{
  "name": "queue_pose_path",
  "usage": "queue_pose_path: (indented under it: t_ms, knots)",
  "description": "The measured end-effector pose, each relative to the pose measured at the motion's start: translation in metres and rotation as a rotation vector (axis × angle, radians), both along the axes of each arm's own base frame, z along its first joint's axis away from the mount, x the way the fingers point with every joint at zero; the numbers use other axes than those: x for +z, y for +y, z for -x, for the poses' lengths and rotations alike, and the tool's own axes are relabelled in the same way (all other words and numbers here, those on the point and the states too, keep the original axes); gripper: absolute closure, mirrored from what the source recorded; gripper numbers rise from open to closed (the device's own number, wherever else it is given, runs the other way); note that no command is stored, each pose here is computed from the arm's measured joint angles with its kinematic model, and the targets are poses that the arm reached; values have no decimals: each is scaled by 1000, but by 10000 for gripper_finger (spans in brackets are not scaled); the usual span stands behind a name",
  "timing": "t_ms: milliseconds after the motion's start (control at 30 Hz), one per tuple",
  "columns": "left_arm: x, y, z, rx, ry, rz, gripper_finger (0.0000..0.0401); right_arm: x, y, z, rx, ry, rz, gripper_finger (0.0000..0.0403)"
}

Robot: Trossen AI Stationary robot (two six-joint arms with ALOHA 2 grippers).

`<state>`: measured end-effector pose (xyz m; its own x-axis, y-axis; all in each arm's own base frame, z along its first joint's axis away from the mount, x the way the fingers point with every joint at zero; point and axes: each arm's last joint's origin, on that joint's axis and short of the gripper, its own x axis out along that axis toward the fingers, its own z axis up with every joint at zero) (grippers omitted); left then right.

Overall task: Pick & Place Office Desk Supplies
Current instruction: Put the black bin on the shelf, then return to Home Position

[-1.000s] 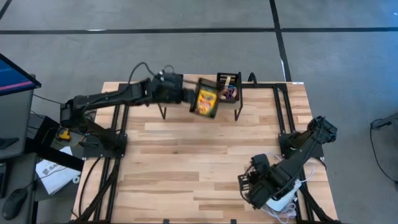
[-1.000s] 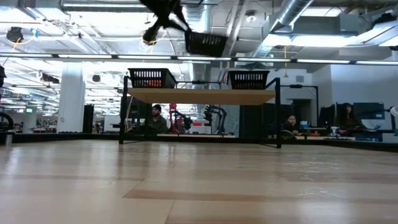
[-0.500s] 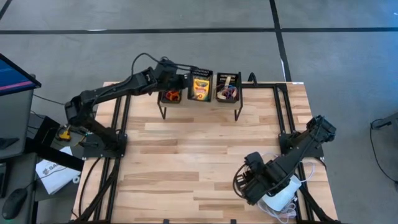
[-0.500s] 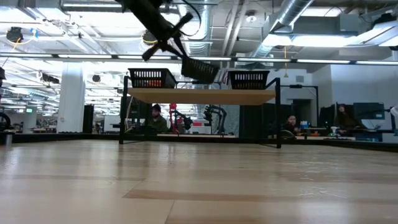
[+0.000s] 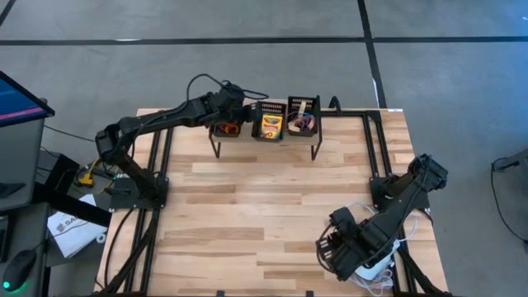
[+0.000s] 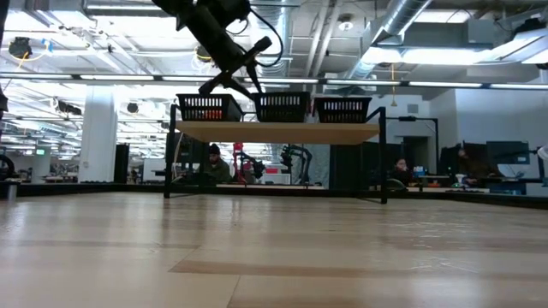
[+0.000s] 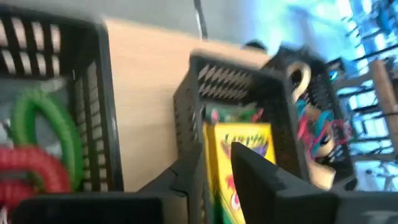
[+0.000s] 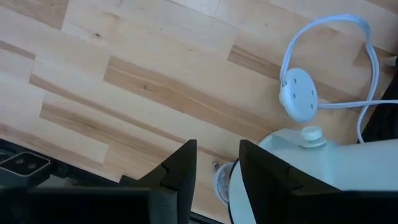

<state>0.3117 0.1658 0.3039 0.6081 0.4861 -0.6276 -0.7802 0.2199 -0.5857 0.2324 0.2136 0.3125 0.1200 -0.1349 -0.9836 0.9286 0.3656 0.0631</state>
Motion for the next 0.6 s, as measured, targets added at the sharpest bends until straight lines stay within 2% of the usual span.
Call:
queue_pose_path:
  t_ms: [133,200,267,433,467,533,600]
  knots:
    - [9,1,5,6,-31,-18,307,0,2,2,5,0,1,285]
    - [22,-3,7,-12,-87,-72,303,0,1,1,9,1,6,285]
    - [43,-14,7,-76,-153,-205,303,0,0,1,21,-15,35,285]
    - [113,-67,27,-353,-326,-661,314,5,-9,-5,61,-137,170,285]
    - [124,-80,33,-428,-342,-739,316,9,-13,-8,109,-171,189,285]
    - [134,-101,48,-578,-318,-834,320,20,-22,-14,282,-216,189,285]
    - [136,-118,65,-678,-254,-859,323,34,-32,-18,483,-247,127,285]
